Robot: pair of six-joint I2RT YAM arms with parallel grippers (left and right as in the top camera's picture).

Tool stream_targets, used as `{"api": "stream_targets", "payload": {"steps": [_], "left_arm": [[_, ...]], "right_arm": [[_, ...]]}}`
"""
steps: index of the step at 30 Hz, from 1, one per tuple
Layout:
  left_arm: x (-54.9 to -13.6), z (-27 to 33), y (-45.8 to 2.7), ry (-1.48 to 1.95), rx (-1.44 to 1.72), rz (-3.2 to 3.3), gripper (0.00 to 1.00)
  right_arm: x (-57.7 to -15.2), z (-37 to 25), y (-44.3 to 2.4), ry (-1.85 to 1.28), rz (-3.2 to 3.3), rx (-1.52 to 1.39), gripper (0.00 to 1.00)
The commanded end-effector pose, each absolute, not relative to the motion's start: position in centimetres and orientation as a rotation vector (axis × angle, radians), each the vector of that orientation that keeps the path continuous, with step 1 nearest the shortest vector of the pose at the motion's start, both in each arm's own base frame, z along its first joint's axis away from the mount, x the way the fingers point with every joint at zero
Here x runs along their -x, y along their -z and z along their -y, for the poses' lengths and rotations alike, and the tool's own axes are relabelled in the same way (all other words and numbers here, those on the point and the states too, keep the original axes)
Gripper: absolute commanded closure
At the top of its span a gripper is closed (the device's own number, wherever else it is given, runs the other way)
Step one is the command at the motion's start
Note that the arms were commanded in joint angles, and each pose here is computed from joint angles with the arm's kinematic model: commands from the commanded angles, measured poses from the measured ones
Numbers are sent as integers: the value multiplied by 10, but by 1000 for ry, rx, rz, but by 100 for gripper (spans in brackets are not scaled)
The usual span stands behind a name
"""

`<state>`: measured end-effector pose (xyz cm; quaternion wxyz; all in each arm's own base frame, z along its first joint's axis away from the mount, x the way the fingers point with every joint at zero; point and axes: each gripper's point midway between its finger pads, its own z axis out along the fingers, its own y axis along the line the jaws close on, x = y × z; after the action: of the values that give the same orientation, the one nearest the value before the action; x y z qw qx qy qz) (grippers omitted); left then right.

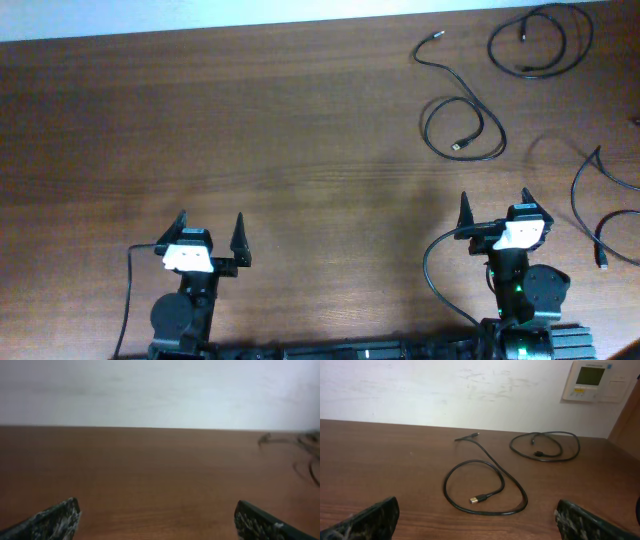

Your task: Untangle cables

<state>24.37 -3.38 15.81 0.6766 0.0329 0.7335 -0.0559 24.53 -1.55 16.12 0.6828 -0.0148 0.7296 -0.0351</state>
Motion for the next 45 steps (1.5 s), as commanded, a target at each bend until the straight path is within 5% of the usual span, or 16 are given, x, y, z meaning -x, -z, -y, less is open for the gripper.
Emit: {"api": "stream_targets", "payload": {"steps": [1,45], "left_arm": [[-242,44,-157,87,-216,-1633,1],[-246,4,-156,-78,-100,-1649,1]], "right_arm": [[-245,15,-158,75,-1639,30,1],[-245,15,-158,75,-1639,30,1]]}}
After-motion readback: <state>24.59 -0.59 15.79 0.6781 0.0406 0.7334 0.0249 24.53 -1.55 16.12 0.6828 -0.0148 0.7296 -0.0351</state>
